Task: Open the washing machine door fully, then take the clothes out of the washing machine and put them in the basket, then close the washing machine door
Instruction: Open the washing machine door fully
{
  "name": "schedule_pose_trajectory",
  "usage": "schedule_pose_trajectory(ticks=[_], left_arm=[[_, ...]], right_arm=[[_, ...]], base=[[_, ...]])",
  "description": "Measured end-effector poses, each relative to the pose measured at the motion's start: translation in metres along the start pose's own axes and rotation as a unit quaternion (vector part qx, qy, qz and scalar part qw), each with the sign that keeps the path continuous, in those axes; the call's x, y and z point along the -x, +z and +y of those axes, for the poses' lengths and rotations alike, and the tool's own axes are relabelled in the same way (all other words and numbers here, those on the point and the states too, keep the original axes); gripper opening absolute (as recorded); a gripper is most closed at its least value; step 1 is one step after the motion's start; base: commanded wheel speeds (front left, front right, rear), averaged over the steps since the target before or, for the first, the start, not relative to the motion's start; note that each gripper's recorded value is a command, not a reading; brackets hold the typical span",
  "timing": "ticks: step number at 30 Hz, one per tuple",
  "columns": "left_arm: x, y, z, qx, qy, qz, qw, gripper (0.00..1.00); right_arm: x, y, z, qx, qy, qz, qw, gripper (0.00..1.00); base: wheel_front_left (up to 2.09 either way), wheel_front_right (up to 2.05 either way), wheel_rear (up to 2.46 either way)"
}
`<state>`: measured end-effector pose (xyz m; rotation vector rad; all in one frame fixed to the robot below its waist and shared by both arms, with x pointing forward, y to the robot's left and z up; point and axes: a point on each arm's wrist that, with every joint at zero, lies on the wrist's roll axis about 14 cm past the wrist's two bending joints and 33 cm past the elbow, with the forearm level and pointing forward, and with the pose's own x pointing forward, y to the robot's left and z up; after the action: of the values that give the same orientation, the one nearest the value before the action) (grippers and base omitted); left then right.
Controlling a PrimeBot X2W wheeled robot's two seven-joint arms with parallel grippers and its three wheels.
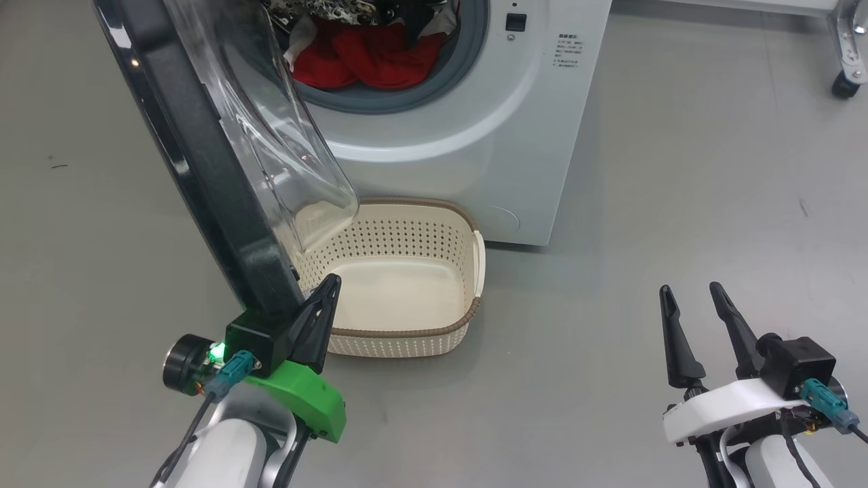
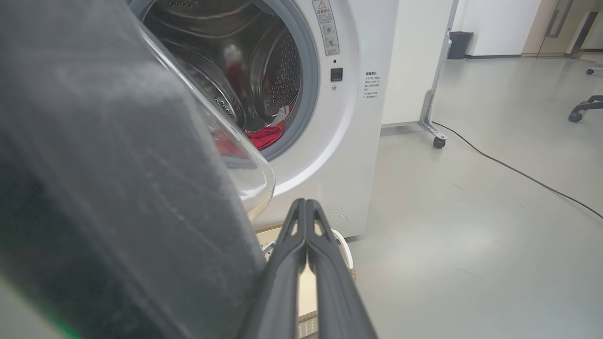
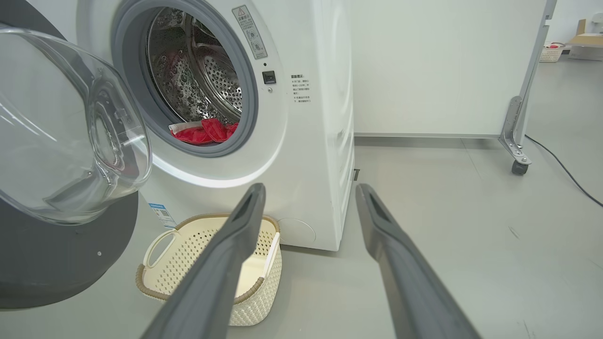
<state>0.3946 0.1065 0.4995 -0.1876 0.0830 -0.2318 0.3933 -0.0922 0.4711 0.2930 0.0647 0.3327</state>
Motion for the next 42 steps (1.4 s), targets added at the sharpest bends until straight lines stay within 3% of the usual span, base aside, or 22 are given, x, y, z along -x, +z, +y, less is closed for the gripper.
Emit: schedule_pose_trajectory(ticks=[22, 42], left_arm=[[0.036, 0.007, 0.055, 0.009, 0.103, -0.023, 0.994, 0.0], [0.078, 0.007, 0.142, 0.027, 0.253, -0.037, 0.966, 0.0]], right_arm=[[-0.022, -0.023, 0.049, 0.0, 0.085, 0.034, 0.996, 1.0], [-0.036, -0.056, 0.076, 0.001, 0.144, 0.079, 0.986, 1.0]], base=[[0.0, 0.0, 0.0], [0.0, 0.0, 0.0]])
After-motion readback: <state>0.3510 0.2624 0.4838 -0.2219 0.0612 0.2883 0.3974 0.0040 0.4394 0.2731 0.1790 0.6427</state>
